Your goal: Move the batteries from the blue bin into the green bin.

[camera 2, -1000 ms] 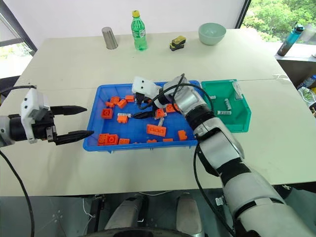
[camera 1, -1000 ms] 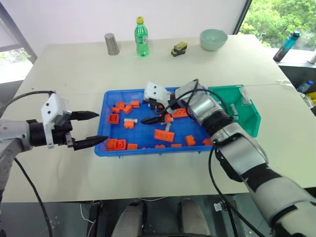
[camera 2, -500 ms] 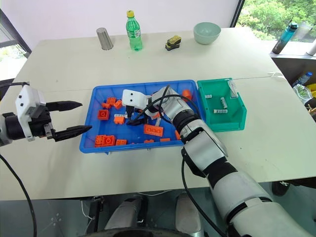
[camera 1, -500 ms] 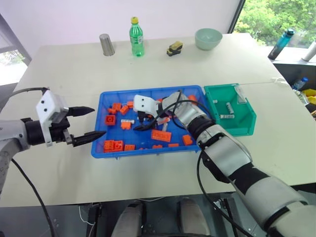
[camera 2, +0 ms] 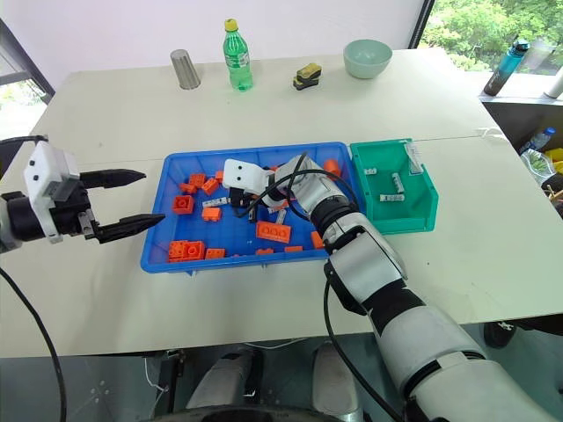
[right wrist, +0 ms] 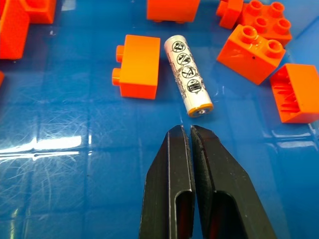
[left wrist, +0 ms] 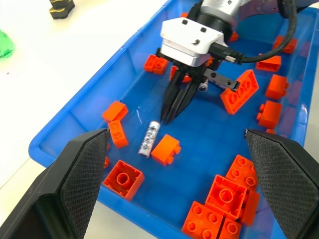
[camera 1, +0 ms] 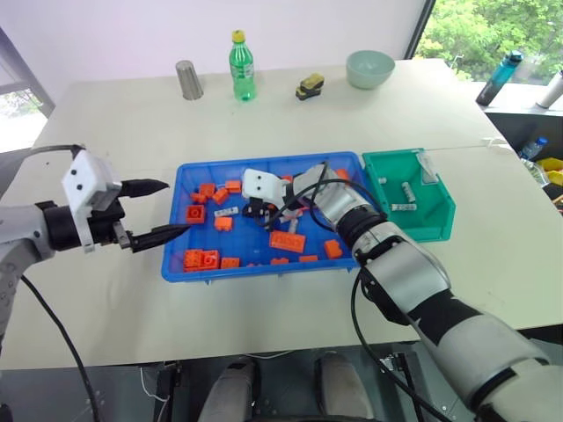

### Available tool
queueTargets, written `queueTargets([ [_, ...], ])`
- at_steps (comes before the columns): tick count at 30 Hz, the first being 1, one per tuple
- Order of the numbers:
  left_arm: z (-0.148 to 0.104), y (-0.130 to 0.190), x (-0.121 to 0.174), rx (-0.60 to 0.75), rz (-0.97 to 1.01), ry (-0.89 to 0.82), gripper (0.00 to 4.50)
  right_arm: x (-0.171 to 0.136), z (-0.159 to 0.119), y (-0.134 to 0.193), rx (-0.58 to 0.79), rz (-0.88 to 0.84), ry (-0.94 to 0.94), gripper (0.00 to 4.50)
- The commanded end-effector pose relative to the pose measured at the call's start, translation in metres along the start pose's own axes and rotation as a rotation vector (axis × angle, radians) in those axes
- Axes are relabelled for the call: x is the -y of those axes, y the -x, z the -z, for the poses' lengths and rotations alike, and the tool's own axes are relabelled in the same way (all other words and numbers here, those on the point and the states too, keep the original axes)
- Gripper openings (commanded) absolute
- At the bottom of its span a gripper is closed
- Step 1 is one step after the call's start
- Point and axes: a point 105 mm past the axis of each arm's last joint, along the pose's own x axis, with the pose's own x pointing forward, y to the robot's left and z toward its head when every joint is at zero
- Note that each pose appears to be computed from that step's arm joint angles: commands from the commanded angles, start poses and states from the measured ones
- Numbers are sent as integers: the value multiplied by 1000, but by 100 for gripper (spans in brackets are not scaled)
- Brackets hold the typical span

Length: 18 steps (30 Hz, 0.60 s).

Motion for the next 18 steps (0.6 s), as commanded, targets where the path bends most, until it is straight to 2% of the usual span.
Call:
queueTargets([
  [1, -8, -2, -2, 21, 2, -41, 450, 6, -10, 3, 30, 18, -17, 44],
  [3, -9, -3, -3, 23, 5, -42, 450, 10, -12, 3, 27, 51, 3, 107],
  [6, -9, -3, -3, 24, 11, -42, 450, 14, -14, 4, 20, 79, 34, 244],
  [18, -2, 4, 5, -10, 18, -25, 450, 1, -25, -15, 51, 35, -9, 244],
])
